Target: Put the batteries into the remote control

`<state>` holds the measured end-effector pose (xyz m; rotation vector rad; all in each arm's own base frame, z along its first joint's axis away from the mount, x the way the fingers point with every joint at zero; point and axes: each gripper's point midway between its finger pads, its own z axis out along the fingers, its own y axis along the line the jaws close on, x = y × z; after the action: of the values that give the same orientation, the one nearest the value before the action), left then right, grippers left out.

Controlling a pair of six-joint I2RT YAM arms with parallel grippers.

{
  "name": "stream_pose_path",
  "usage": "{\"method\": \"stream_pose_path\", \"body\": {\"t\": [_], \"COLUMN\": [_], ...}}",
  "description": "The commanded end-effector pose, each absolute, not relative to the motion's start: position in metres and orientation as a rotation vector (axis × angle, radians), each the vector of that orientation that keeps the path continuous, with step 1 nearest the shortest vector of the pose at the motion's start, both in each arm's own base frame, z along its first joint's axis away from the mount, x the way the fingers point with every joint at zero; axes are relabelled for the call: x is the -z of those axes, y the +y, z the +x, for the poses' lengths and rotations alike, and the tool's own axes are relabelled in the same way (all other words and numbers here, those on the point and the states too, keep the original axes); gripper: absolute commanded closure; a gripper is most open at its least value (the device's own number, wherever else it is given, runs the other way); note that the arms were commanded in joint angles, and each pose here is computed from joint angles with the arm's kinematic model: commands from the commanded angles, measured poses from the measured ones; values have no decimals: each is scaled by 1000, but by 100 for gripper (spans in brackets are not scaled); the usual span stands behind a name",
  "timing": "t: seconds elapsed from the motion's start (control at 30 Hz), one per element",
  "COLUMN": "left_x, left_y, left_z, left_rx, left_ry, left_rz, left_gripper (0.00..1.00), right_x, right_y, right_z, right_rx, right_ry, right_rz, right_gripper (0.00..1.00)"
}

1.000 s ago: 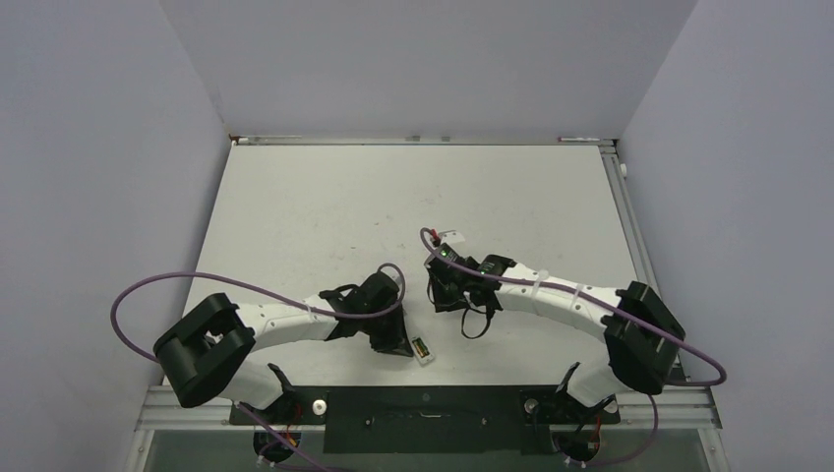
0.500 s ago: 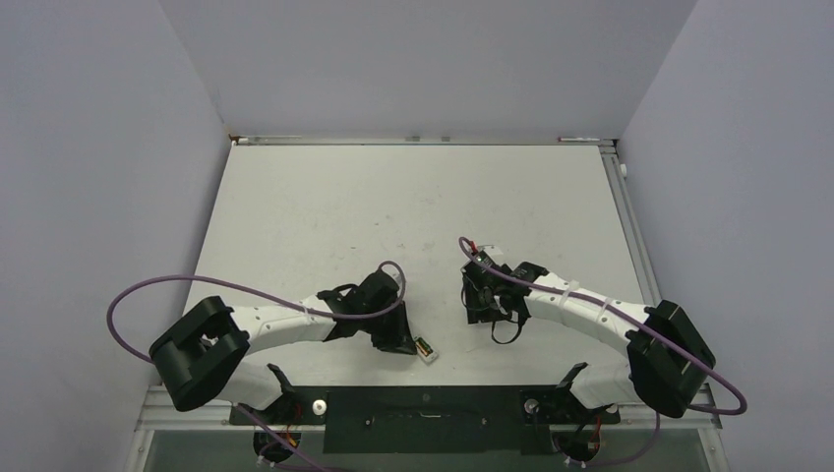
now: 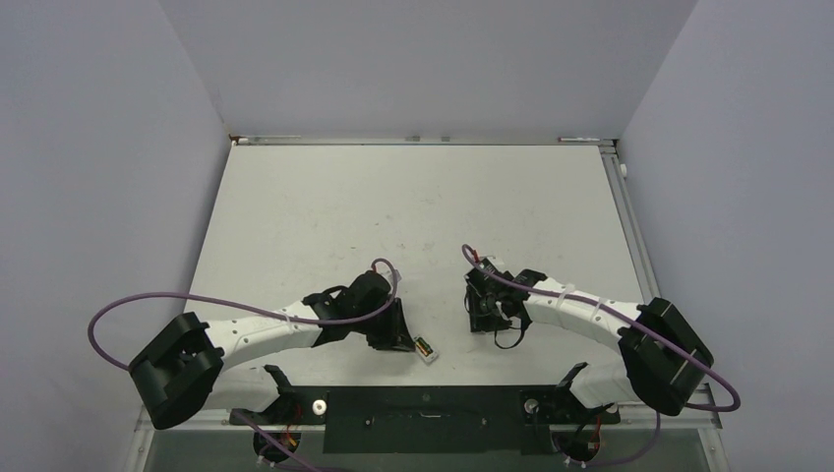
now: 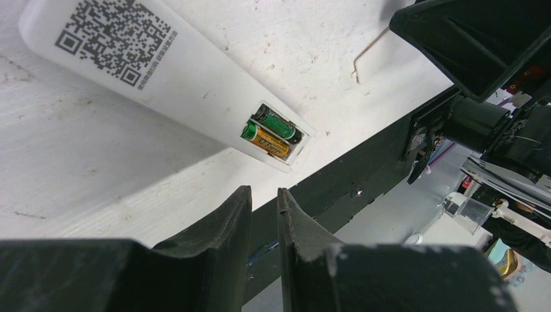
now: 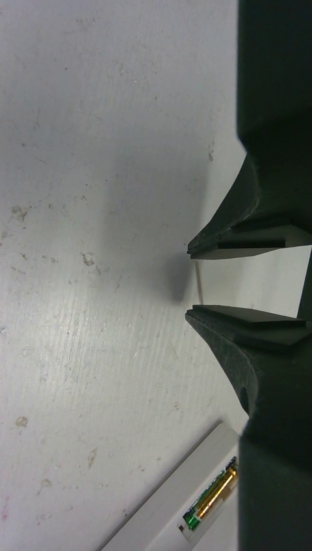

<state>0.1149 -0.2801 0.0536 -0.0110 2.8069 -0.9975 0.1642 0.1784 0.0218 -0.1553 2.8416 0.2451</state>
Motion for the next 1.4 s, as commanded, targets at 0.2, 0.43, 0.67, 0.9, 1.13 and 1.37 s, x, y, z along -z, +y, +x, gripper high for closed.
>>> {"method": "stream_pose_path", "body": {"t": [0.2, 0.43, 0.67, 0.9, 1.13, 1.37], "left_x": [-58, -56, -55, -54, -53, -55], "left_y": [-277, -274, -275, -276, -275, -271], "left_z": [115, 114, 114, 114, 114, 113], "left_rx": [996, 989, 993, 997, 1000, 1005], "left_ry": [2780, 2783, 2785, 2785, 2785, 2777], "left_rz": [4, 2, 6, 21, 31, 24], "left_gripper": [82, 82, 82, 82, 82, 82], "right_x": [-9, -10, -13, -13, -16, -42], "right_y": [171, 162, 152, 158, 174, 183], "right_z": [161, 155, 144, 124, 108, 116], "right_rx": [-225, -192, -123, -112, -159, -191], "right_ry": [2852, 2856, 2853, 2867, 2871, 2812], "right_rz": [-84, -58, -51, -87, -128, -132], "right_gripper": [72, 82, 84, 84, 84, 81]}}
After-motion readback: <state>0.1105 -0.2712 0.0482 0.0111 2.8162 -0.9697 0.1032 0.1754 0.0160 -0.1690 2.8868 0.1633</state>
